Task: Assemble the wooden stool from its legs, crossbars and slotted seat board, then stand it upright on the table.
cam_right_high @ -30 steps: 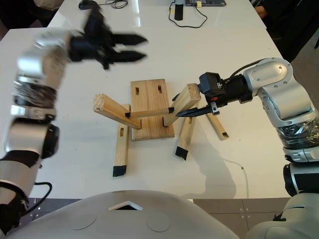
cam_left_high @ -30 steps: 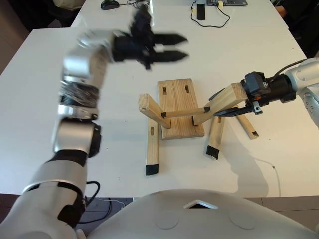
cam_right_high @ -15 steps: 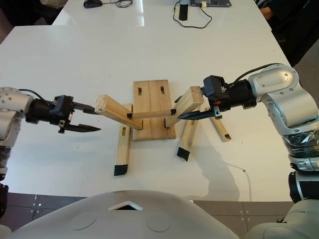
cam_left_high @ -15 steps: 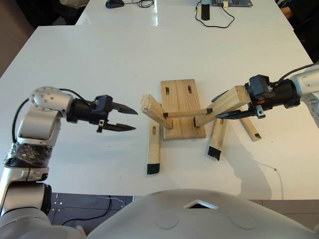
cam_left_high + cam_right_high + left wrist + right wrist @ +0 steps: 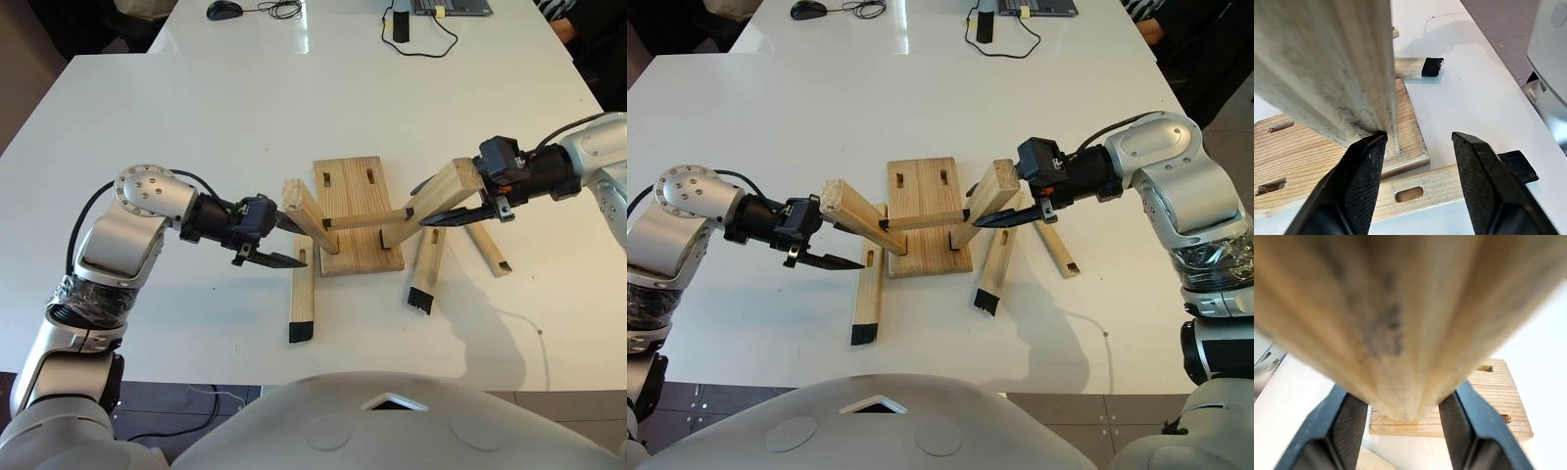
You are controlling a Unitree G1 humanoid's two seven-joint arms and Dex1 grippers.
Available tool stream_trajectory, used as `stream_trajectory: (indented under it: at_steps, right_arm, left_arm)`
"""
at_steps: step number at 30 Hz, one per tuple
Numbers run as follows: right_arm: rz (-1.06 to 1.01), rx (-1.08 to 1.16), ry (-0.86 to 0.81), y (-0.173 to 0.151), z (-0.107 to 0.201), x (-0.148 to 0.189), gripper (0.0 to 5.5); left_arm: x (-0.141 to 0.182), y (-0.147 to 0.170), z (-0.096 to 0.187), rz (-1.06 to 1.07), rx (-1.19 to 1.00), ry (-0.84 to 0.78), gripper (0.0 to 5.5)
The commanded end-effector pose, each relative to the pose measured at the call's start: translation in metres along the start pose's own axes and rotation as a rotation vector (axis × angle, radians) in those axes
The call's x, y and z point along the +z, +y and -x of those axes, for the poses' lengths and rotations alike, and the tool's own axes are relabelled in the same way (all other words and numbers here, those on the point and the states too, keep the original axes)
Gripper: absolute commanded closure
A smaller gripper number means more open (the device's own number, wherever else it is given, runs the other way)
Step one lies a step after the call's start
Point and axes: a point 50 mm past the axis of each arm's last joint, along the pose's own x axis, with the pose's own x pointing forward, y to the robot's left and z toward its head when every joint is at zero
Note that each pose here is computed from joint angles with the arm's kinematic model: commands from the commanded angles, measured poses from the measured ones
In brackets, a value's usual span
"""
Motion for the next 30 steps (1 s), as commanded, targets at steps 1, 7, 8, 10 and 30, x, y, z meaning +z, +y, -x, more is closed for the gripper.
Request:
stream_trajectory:
  at_steps: [1,7,8,10,30]
  right_arm:
    - [-0.306,0.316,0.028,0.044,-0.092,-0.061,3.49]
    - [-0.336,0.223,0.007,0.045,-0.076,-0.066,3.49]
    - [-0.330,0.204,0.006,0.044,-0.072,-0.064,3.49]
    - [-0.316,0.160,0.004,0.040,-0.064,-0.061,3.49]
    - [-0.120,-0.296,0.050,0.035,0.015,-0.028,2.63]
  left_arm:
    - [0.037,0.014,-0.045,-0.133,-0.073,-0.223,3.03]
    - [0.009,0.009,-0.026,-0.058,-0.004,-0.138,3.03]
    - [0.003,0.007,-0.022,-0.048,0.008,-0.115,3.03]
    - [-0.008,0.003,-0.014,-0.028,0.044,-0.074,3.03]
    - [-0.063,-0.013,-0.006,-0.001,0.241,0.104,3.03]
